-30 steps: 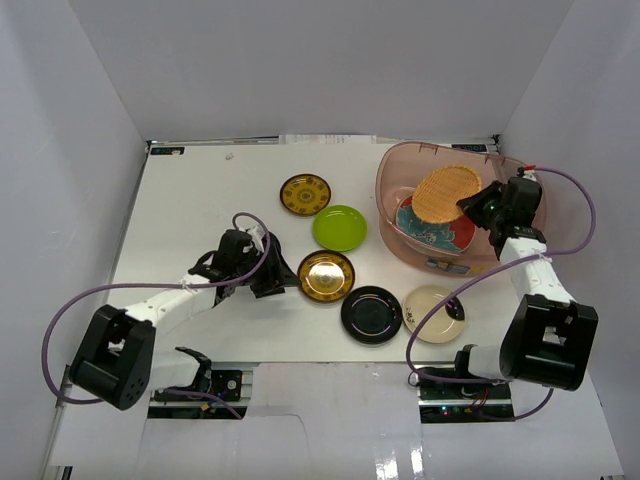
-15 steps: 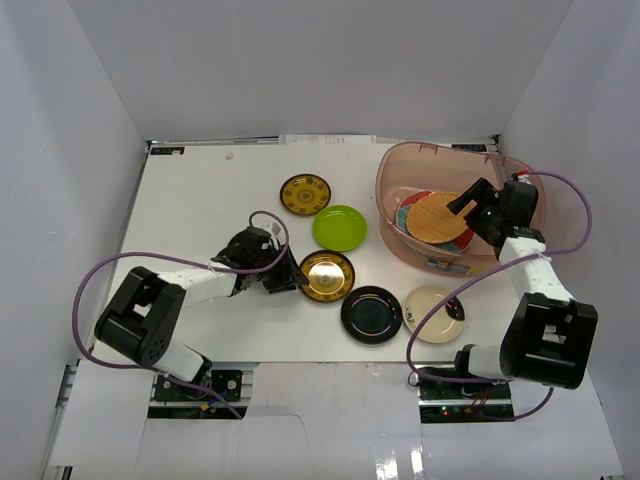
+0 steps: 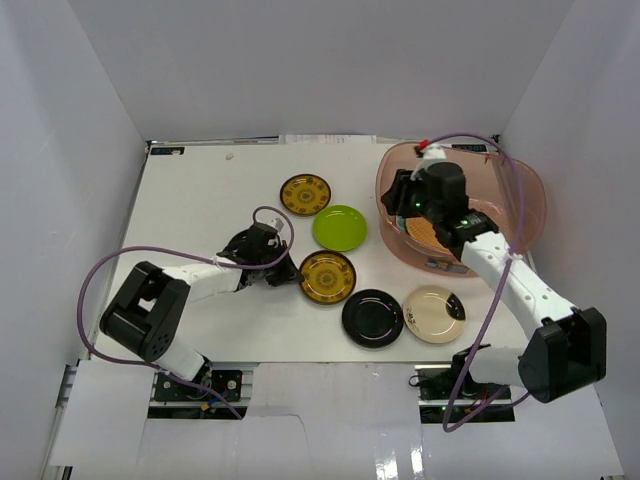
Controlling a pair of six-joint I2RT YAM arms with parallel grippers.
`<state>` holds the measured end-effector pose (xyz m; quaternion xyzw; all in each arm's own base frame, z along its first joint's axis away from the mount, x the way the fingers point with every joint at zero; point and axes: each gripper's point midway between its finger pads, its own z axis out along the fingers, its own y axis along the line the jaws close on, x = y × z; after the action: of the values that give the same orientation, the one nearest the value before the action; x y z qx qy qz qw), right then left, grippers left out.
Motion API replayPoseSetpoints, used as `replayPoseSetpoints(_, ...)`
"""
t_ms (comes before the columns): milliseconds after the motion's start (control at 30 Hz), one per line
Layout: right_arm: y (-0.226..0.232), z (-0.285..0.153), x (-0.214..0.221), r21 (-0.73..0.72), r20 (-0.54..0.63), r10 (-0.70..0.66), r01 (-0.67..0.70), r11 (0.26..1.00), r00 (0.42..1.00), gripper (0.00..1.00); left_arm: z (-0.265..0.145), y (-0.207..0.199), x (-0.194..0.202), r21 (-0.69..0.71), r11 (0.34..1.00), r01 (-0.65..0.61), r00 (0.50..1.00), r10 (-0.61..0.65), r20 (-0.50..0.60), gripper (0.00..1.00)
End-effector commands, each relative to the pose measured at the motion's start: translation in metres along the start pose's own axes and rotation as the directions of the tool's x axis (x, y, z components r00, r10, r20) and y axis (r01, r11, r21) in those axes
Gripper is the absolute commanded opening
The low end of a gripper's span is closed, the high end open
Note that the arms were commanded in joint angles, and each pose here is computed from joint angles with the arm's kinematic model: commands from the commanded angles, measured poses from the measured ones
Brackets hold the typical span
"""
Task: Place the plates into the plastic bin on the countertop
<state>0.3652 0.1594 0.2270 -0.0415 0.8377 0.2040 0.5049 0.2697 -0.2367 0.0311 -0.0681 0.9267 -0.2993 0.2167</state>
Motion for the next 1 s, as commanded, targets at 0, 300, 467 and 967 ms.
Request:
replayPoseSetpoints(0,0.043,0.016,0.025,-0.058,-0.098,-0.205,0.2,0.978,0.974,0.44,-0.018,0.017,-0.006,-0.105,0.993,-0.049,0.997,0.055,0.055,0.0)
replayPoseSetpoints(300,0.125,0.092,0.12,-0.314,-0.313,-0.49,0.399,0.862,0.813,0.5,-0.069,0.025,0.014,-0.124,0.99,-0.07,0.995,0.077,0.055,0.0)
replayPoseSetpoints(467,0.139,0.122,0.141,-0.345,-0.355,-0.542,0.432,0.833,0.762,0.57,-0.094,0.021,0.026,-0.092,0.994,-0.06,0.996,0.066,0.054,0.0)
replayPoseSetpoints(967,0.13,0.157,0.182,-0.273,-0.417,-0.6,0.536,0.799,0.683,0.38,-0.127,0.006,0.025,-0.033,0.998,-0.049,0.993,0.052,0.109,0.0)
